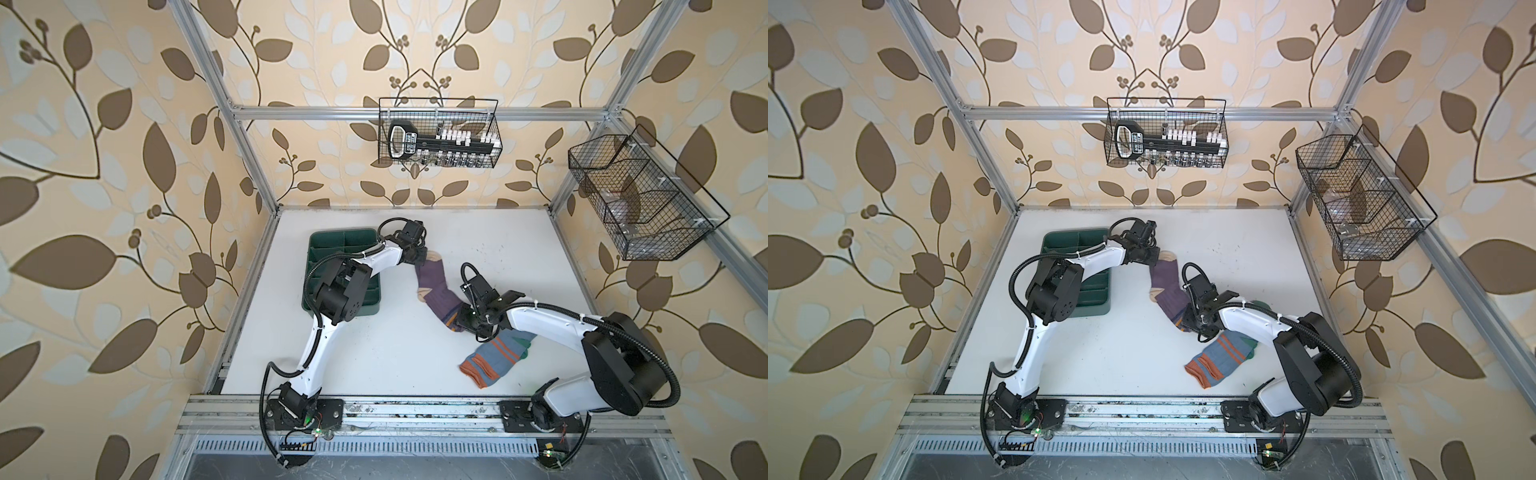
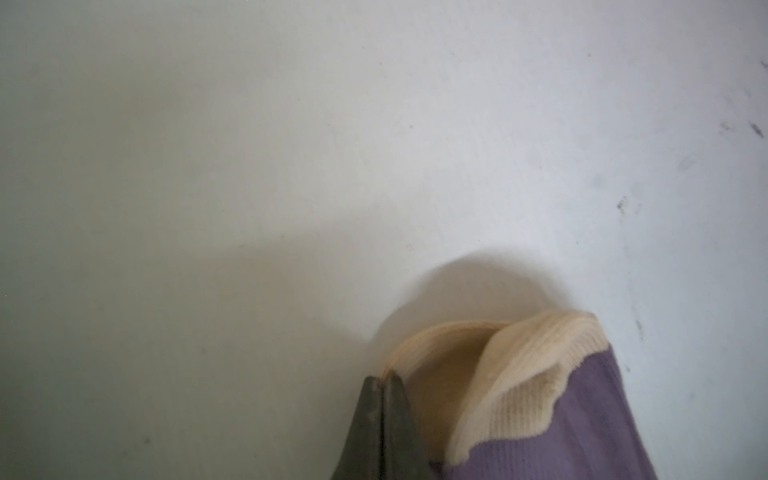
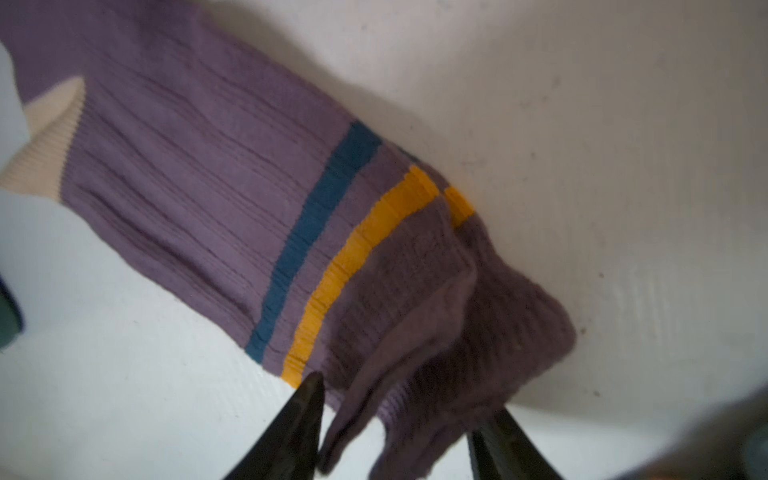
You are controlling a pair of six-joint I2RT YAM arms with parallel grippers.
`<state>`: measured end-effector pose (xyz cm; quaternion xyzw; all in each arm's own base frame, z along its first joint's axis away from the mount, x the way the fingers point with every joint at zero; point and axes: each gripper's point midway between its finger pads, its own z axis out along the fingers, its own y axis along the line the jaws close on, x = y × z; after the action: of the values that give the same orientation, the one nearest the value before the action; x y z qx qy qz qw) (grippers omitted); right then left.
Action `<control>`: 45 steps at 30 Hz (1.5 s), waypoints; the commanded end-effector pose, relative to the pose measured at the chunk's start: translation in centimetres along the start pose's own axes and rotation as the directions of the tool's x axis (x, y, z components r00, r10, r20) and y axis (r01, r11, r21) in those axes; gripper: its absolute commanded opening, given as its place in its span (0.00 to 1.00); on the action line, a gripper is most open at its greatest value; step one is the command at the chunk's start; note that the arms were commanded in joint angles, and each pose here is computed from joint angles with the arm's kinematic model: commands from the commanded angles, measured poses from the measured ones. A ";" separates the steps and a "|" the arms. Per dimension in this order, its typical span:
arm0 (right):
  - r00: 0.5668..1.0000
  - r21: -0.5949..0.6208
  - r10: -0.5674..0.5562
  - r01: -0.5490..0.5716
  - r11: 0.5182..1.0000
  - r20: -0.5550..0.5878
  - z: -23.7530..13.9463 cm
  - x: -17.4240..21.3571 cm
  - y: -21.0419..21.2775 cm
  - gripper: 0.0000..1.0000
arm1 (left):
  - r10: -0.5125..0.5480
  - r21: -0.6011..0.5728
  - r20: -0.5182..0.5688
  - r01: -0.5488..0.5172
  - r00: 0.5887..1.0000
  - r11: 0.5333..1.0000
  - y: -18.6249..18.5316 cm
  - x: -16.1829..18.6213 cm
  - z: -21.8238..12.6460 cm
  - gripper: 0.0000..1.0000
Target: Roll the socks
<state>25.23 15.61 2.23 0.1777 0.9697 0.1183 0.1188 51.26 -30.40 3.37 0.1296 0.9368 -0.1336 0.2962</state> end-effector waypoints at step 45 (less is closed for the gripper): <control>0.991 0.011 -0.075 0.076 0.997 -0.110 0.9 4.1 -1.5 0.03 | 0.045 0.144 0.140 -0.065 0.989 0.987 -1.9 -7.7 -0.1 0.00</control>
<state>23.46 16.31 1.64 0.1491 0.9725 0.1358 0.1164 55.63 -32.81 6.22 0.1535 0.9132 -0.1785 0.3326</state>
